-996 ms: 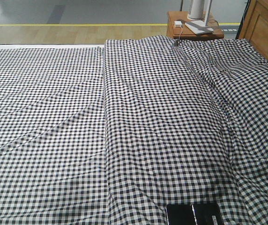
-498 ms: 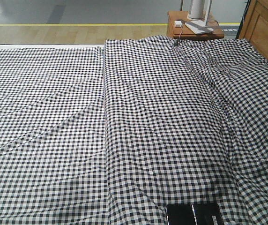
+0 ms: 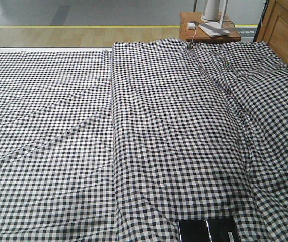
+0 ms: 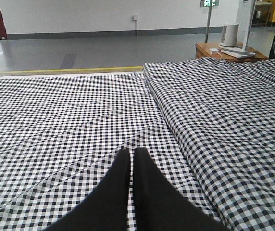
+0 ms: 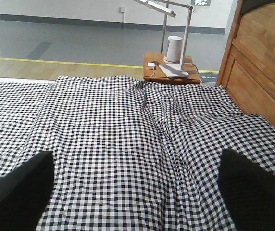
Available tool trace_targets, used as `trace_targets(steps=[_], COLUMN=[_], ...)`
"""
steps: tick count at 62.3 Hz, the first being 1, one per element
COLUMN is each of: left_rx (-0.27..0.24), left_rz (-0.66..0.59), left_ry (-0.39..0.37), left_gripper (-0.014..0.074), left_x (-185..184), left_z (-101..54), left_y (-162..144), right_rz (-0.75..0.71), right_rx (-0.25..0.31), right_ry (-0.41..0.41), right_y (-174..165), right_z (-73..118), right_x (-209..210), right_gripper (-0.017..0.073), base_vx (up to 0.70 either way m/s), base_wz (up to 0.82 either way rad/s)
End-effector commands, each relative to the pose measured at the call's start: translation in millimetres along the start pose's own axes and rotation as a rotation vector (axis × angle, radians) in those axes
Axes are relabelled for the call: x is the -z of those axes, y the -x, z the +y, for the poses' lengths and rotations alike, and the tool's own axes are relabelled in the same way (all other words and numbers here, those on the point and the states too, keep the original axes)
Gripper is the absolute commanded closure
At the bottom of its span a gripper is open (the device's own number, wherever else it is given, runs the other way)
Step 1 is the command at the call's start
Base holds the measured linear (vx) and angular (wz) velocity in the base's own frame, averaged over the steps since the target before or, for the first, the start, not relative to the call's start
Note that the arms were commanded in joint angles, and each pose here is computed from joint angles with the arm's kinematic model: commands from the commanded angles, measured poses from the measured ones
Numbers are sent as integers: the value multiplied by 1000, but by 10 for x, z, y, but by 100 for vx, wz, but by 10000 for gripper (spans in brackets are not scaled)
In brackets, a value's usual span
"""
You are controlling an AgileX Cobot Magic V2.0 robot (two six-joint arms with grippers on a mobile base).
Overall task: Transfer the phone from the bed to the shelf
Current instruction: 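Lower the right gripper toward the black phone on the sheet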
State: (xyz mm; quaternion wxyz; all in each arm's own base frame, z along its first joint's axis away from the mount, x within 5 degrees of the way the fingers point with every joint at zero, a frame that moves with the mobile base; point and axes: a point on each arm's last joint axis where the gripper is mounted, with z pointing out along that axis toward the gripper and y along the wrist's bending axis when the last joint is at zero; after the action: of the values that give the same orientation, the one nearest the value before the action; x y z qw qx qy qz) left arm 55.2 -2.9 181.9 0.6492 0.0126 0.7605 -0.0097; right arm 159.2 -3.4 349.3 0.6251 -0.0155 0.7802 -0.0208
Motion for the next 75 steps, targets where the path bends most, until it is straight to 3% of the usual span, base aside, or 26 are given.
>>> trace_targets(steps=[1,39,47,54,75], left_rx=[12,12,12,12,12], left_rz=[-77,-77,-77,-77,-77], left_ry=[4,4,4,4,4], left_gripper=[593,593,593,593,593], left_x=[5,5,5,5,5], left_z=[6,6,6,6,6], left_y=[62,62,62,62,62], right_rz=[-108,-114,-109,-31,312], right_rx=[14,12,-37,-96,-140], right_ry=[-17,-17,-12,0,-4], right_y=[184,187,216,326,564], right_z=[-21,-21,-21,-20,-84], right_x=[39,39,52,45,-287], right_gripper=[-162,-1,-1,-1,-1], base_vx=[0,0,0,0,0], base_wz=[0,0,0,0,0])
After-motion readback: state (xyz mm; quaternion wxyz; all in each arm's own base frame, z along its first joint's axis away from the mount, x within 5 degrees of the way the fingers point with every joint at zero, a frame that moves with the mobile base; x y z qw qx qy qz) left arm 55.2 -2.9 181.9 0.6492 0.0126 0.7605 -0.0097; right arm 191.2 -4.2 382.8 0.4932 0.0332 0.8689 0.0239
